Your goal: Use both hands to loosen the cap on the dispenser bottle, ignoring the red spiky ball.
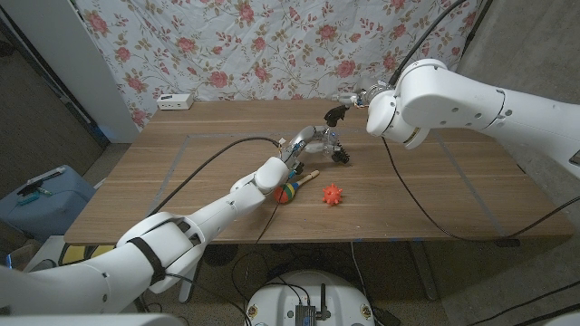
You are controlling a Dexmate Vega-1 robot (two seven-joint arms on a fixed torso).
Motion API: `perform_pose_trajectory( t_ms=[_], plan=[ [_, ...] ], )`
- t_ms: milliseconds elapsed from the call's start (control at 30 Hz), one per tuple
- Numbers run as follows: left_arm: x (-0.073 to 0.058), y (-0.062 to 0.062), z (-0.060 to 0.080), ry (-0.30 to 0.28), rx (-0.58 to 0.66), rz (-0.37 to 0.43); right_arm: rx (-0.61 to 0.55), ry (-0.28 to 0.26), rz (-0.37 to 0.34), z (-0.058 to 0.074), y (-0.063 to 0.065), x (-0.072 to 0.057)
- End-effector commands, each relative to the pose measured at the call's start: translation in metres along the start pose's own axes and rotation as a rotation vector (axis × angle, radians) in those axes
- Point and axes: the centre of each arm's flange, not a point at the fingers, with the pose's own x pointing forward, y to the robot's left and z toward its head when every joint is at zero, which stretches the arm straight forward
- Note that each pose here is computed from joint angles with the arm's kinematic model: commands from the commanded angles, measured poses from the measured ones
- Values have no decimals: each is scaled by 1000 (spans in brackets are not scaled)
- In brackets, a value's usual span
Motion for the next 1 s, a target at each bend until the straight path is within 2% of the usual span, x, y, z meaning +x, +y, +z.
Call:
perform_pose_trajectory(
  t_ms=[33,533,800,1000],
  plan=[
    [3,-1,2,-6,-1,-3,16,34,13,-8,4,6],
    [5,-3,4,-6,-1,-13,46,76,14,-20,8,14],
    [6,-4,4,-6,-3,-18,56,84,12,-21,8,18],
    [7,-5,4,-6,-5,-19,64,64,21,-17,8,22]
  ],
)
